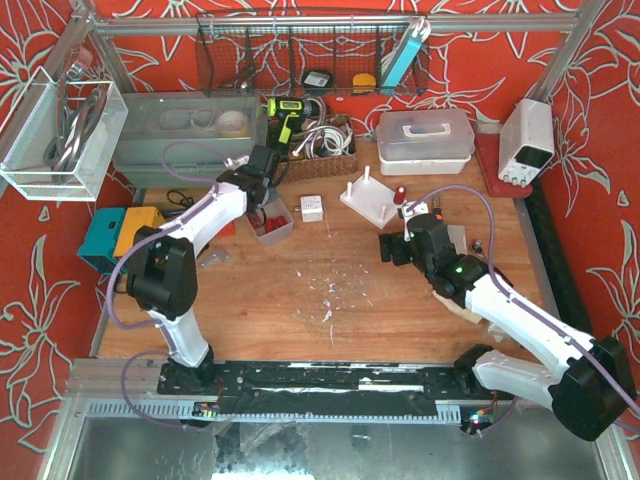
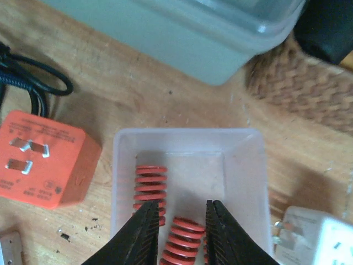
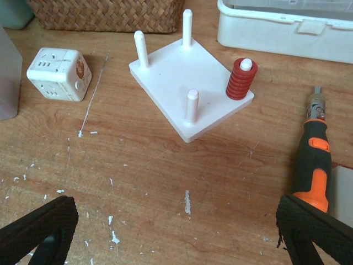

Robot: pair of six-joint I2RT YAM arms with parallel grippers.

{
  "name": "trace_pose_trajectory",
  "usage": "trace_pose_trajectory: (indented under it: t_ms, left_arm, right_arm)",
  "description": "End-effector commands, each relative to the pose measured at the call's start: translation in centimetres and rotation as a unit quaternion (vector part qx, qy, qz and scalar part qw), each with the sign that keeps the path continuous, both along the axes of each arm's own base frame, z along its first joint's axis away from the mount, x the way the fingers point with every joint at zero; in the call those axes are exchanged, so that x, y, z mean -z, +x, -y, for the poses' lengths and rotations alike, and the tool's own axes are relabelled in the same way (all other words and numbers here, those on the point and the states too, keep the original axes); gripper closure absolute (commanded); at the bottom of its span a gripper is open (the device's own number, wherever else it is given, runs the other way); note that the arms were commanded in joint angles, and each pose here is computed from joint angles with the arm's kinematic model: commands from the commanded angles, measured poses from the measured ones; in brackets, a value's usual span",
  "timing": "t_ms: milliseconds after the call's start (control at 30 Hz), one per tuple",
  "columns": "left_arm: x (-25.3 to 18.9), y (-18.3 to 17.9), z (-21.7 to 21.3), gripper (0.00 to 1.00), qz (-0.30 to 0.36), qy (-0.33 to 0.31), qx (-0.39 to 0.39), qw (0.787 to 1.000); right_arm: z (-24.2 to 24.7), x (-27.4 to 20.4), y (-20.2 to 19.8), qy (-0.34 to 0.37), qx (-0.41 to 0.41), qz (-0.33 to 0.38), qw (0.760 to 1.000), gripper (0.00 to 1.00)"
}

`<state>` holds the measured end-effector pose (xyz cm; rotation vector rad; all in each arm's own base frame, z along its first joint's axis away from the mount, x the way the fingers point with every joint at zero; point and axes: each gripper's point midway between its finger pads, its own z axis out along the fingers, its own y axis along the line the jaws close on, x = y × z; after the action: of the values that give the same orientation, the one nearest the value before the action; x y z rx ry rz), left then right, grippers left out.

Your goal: Install the large spring

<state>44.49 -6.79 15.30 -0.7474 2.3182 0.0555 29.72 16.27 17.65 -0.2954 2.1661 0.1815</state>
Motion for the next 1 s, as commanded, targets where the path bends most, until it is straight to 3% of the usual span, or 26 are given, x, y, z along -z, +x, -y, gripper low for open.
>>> trace_pose_trajectory:
  t_ms: [0, 233, 533, 700, 967]
  left_arm:
    - [4.3, -1.2, 0.0, 0.70, -0.080, 0.023, 0.024, 0.996]
    - [7.6, -1.6, 0.4, 0.63, -0.136, 0.026, 0.049, 0.989]
    - [10.8, -2.0, -1.0, 0.55, -0.181, 0.052, 0.028, 0.982]
    - [12.8, -1.6, -0.7, 0.56, -0.183, 0.045, 0.030, 0.982]
    - [14.0, -0.5, 0.0, 0.69, -0.158, 0.034, 0.042, 0.986]
  right_arm:
    - [0.6, -0.8, -0.3, -0.004, 0.007, 0.015, 1.000, 0.01]
    - [0.6, -0.9, -0.4, -0.003, 0.006, 0.016, 1.000, 0.01]
    - [0.5, -0.7, -0.2, -0.004, 0.006, 0.014, 1.000, 0.01]
    - [0.6, -0.6, -0.2, -0.008, 0.007, 0.013, 1.000, 0.01]
    - [0.6, -0.6, -0.2, -0.010, 0.008, 0.014, 1.000, 0.01]
